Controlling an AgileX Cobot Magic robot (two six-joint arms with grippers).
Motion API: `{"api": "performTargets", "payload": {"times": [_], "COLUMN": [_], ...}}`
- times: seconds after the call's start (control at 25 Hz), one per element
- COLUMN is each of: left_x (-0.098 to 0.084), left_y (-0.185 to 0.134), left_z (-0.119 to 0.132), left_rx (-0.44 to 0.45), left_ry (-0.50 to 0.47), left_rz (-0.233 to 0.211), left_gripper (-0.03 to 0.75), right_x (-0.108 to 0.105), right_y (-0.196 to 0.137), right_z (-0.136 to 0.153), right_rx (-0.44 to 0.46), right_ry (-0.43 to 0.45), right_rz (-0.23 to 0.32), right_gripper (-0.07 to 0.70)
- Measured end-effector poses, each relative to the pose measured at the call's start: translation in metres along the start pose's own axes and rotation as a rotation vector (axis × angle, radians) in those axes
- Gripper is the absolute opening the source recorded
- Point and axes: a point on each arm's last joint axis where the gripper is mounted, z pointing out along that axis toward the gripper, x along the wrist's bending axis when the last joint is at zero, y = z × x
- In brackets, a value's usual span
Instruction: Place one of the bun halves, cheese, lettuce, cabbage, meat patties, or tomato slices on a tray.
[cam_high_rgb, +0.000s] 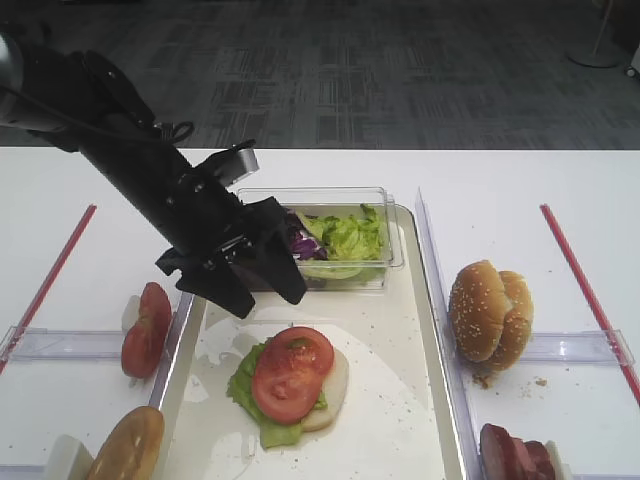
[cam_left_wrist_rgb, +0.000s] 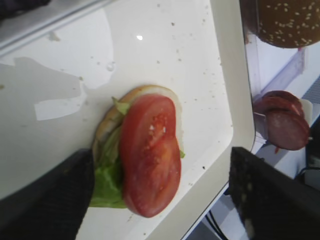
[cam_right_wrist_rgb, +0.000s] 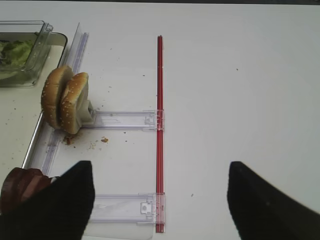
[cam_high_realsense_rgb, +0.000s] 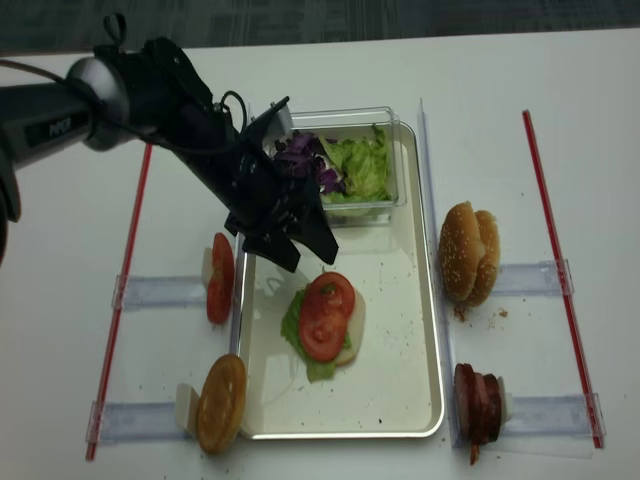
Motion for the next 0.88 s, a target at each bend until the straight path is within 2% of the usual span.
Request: {"api": "performTargets", "payload": {"times": [0.16,0.32,0.48,0.76,0.88], "left_x": [-0.006,-0.022,-0.034,-0.040,-0.037], "left_y": [0.005,0.010,0.014,0.015,0.012], "left_z": [-0.016,-0.039,-0.063,-0.093,-0.103], "left_rx": [-0.019,-0.075,-0.123,-0.177,-0.183], "left_ry": [0.081,0.131,0.219,0.409,0.508], "left_rz": [0.026,0.071,0.090,0.062,0.045], "left_gripper": [0.514,0.514,0.514,0.514,0.514], "right_x": [0.000,0.000,0.000,0.000,0.000], "right_y": [0.000,0.000,0.000,0.000,0.000], "right_z": [0.000,0.000,0.000,0.000,0.000], "right_rx": [0.000,0.000,0.000,0.000,0.000], "right_ry": [0.000,0.000,0.000,0.000,0.000], "right_rz": [0.000,0.000,0.000,0.000,0.000], "right_gripper": [0.571,0.571,0.571,0.571,0.571]}}
